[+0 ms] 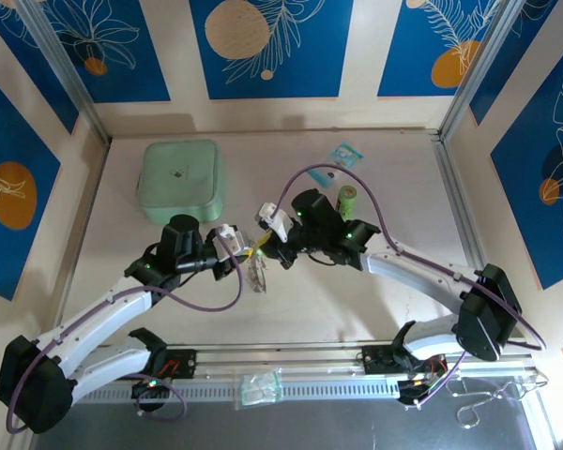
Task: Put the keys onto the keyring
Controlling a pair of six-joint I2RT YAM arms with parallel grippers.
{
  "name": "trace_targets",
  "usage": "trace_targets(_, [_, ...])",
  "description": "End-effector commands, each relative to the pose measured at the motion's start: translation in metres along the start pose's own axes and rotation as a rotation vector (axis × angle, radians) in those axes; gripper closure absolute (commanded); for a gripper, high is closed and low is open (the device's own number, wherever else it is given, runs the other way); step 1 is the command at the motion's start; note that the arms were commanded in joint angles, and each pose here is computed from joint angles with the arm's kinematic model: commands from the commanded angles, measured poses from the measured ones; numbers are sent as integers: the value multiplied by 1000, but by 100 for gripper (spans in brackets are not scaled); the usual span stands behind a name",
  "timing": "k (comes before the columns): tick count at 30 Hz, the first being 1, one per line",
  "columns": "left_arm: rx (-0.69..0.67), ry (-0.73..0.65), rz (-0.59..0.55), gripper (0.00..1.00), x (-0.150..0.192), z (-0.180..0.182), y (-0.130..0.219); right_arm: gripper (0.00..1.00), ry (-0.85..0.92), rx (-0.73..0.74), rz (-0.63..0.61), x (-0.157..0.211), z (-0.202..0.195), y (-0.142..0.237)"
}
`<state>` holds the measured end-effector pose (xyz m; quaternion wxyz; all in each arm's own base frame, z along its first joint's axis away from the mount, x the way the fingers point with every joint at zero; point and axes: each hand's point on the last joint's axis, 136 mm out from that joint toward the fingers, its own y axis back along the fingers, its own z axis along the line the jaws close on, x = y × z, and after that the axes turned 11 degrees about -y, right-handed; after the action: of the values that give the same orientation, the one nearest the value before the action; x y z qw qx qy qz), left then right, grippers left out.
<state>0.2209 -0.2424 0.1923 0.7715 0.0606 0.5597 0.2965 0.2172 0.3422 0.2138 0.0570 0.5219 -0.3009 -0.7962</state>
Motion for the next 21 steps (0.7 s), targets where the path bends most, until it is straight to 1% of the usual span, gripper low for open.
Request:
trace_targets(1, [24,39,-36,100,-10,-5,0,100,155,-4,-153,-30,13,24])
trace_targets(4, [14,102,-45,100,-16,-1,2,100,218,127,-174,-30,-9,33])
trace_targets(6, [13,150,-47,100,-18,1,2,100,277,187,-159,-27,-18,34])
trace_targets(8, [18,201,-52,100,-21,3,2,100,379,240,-128,-21,-23,31])
trace_targets(12, [36,289,-46,100,-25,4,1,100,508,210,-95,-12,-20,25])
trace_targets(16, [53,349,-33,100,-27,5,-1,100,527,140,-88,-12,-13,23])
trace_targets(21, [71,399,-22,100,-27,5,-3,100,555,120,-81,-10,-9,17])
